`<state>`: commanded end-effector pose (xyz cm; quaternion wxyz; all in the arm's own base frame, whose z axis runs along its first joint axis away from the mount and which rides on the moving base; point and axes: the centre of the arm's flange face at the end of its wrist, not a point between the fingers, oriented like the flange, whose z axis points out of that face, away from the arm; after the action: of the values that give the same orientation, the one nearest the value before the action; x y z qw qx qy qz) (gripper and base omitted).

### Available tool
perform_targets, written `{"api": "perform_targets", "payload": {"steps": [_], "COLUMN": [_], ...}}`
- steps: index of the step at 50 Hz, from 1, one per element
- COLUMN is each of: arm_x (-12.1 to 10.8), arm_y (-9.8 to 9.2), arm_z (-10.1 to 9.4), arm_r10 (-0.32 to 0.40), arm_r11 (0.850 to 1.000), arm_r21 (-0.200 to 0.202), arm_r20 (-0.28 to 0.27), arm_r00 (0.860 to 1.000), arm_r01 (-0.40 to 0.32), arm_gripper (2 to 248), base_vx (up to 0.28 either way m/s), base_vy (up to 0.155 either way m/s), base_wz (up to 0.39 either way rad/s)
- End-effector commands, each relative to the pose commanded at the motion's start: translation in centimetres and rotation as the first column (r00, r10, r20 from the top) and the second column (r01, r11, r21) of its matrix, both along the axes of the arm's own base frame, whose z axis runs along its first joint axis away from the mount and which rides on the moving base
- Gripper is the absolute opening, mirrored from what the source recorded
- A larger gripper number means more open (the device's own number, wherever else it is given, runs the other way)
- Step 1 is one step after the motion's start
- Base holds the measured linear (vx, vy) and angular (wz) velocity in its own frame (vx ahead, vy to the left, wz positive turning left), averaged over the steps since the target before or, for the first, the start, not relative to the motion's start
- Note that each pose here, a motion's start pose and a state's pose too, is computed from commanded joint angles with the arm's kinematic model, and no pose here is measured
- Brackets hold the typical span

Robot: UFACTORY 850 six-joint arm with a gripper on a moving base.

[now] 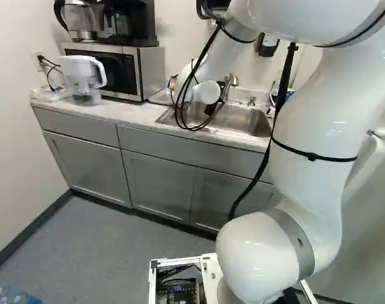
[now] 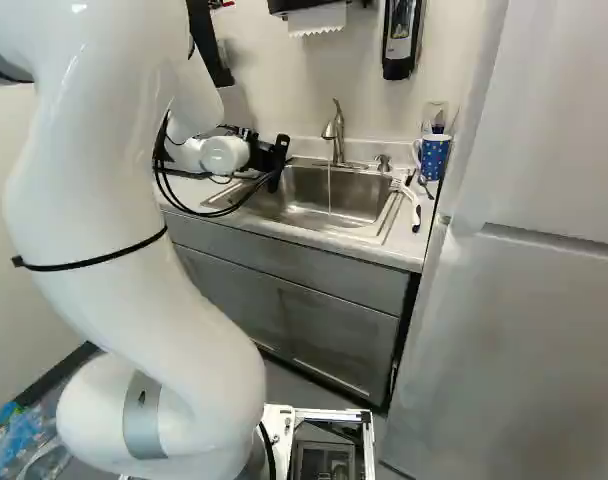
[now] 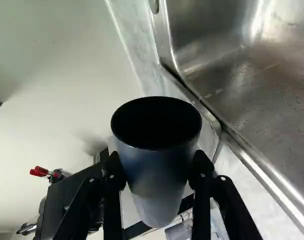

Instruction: Rinse the cup and place it in the tray

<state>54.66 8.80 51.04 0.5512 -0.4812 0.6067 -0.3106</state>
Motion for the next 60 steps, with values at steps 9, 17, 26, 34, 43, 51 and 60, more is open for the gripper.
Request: {"api": "perform_targets", "payload": {"steps": [9,17,26,34,43,51,60], "arm_x": [0.00,0.00,0.00,0.00,0.00,0.00,0.00], "arm_y": [0.00,0.00,0.00,0.00,0.00,0.00,0.00], "arm_z": [0.00,0.00,0.00,0.00,0.00,0.00,0.00], "arm_r10": [0.003,0.018,0.038,0.057,0.079,0.099,0.123], "arm_r11": [1.000,0.996,0.984,0.966,0.938,0.906,0.863], "arm_r21": [-0.017,-0.084,-0.173,-0.253,-0.341,-0.417,-0.499], "arm_r20": [0.003,0.013,0.024,0.033,0.042,0.047,0.051], "arm_r00": [1.000,1.000,0.999,0.998,0.996,0.994,0.991], "arm_r01": [-0.003,-0.017,-0.033,-0.047,-0.060,-0.071,-0.081], "arm_gripper": [126,126,126,126,126,126,126], "base_vx": [0.000,0.000,0.000,0.000,0.000,0.000,0.000], "base_vy": [0.000,0.000,0.000,0.000,0.000,0.000,0.000], "base_wz": [0.000,0.000,0.000,0.000,0.000,0.000,0.000]}}
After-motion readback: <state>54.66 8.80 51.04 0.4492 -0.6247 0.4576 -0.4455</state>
